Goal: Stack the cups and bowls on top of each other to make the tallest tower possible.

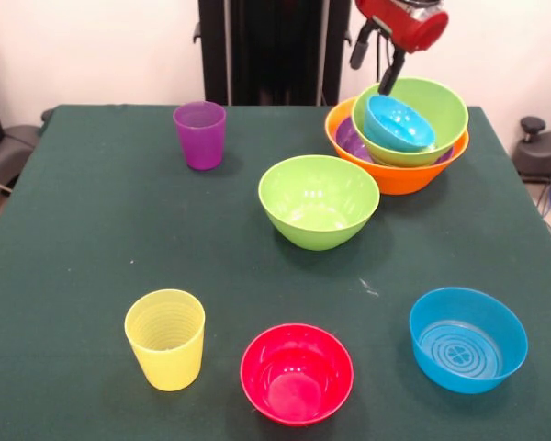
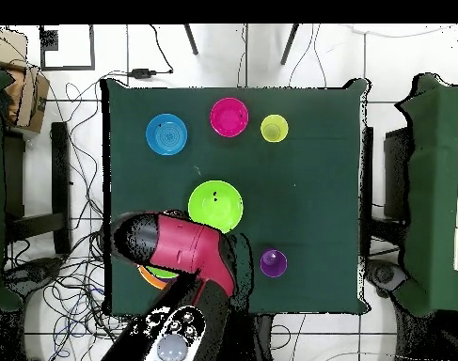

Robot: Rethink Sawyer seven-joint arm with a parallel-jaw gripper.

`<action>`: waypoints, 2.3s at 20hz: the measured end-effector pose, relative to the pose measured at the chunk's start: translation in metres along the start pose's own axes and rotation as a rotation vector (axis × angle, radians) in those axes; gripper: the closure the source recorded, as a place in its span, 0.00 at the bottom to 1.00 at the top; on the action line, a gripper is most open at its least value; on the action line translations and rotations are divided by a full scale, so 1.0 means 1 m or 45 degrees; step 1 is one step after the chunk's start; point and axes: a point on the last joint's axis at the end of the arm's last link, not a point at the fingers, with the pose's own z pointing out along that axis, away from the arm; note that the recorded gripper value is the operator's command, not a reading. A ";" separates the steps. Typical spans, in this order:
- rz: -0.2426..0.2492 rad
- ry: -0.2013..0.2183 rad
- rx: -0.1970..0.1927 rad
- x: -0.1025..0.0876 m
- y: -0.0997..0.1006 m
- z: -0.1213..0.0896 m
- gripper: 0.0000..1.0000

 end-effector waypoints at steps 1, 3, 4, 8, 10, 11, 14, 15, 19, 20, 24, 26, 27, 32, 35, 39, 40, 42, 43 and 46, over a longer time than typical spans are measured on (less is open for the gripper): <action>-0.001 0.001 0.005 0.000 0.000 0.002 0.00; -0.003 0.003 0.015 0.001 0.000 0.006 0.00; -0.004 0.004 0.019 0.001 0.000 0.009 0.00; -0.010 0.006 0.036 0.001 0.002 0.017 0.00; -0.014 0.006 0.045 0.001 0.003 0.021 0.00; -0.016 0.006 0.049 0.001 0.004 0.024 0.00; -0.021 0.007 0.060 0.002 0.005 0.029 0.00; -0.025 0.007 0.066 0.003 0.006 0.032 0.00; -0.035 0.007 0.078 0.006 0.007 0.038 0.00; -0.036 0.007 0.080 0.006 0.007 0.038 0.00; -0.042 0.003 0.081 0.006 0.010 0.040 0.00; -0.044 0.002 0.081 0.006 0.011 0.041 0.00; -0.047 0.001 0.083 0.006 0.012 0.043 0.00; -0.054 0.000 0.091 0.008 0.014 0.046 0.00; -0.060 0.001 0.097 0.011 0.014 0.049 0.00; -0.067 0.003 0.107 0.014 0.014 0.053 0.00; -0.068 0.003 0.109 0.015 0.014 0.054 0.00; -0.070 0.003 0.110 0.015 0.014 0.054 0.00; -0.069 0.003 0.109 0.015 0.014 0.054 0.00; -0.069 0.003 0.108 0.015 0.014 0.054 0.00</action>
